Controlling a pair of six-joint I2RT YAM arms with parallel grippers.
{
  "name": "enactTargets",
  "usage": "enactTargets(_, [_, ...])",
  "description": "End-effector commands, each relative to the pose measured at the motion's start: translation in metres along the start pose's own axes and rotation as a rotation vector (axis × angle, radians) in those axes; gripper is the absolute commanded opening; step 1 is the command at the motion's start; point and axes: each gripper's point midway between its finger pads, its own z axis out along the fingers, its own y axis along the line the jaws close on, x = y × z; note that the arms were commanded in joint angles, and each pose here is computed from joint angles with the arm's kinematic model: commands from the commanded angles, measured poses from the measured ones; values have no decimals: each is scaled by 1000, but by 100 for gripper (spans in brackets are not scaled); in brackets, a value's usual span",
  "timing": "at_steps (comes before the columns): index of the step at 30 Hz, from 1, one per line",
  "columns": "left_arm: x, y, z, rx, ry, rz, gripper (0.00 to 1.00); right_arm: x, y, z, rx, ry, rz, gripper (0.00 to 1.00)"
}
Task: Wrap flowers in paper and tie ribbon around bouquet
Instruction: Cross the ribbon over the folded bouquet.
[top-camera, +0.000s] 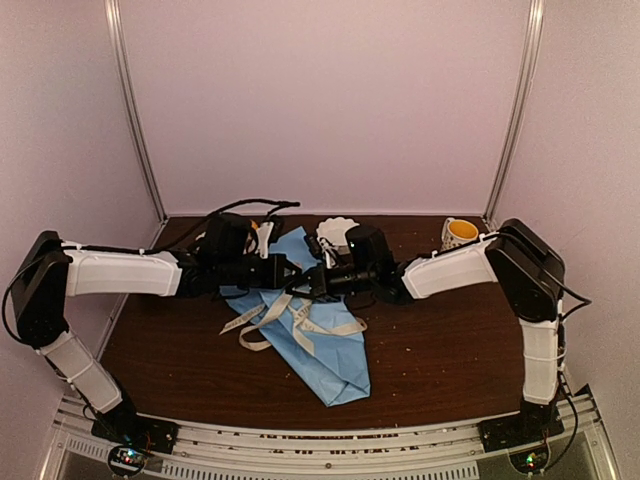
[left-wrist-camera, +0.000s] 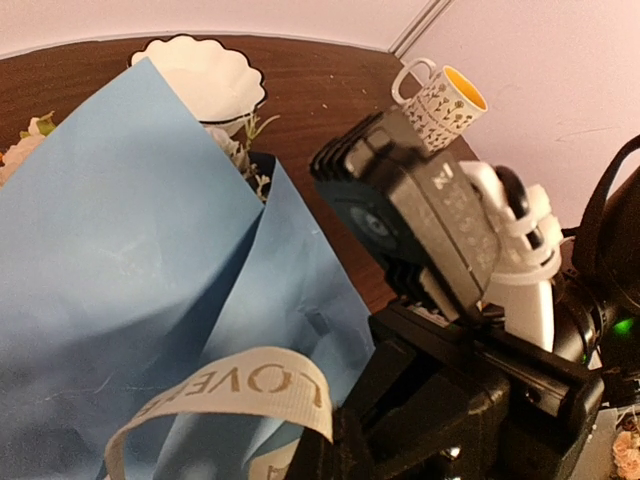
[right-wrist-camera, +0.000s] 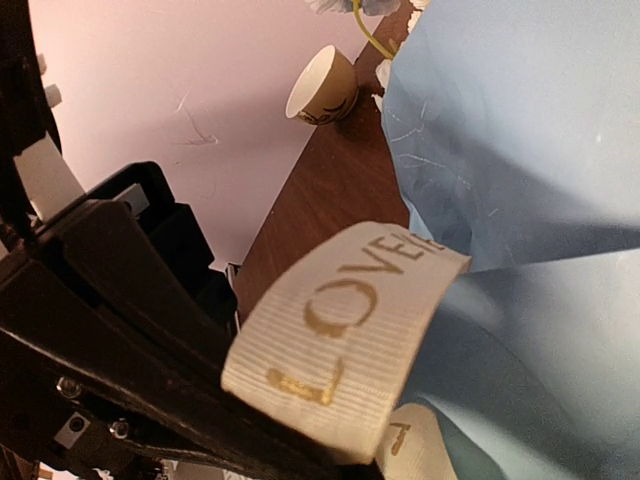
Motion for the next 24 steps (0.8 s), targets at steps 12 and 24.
enactTargets(12, [14, 18, -13, -149, 100, 110, 36, -2, -4, -6, 23, -40, 23, 0])
enactTargets(24, [50, 31, -9, -212, 200, 136, 0, 9, -17, -2, 37, -23, 72, 0])
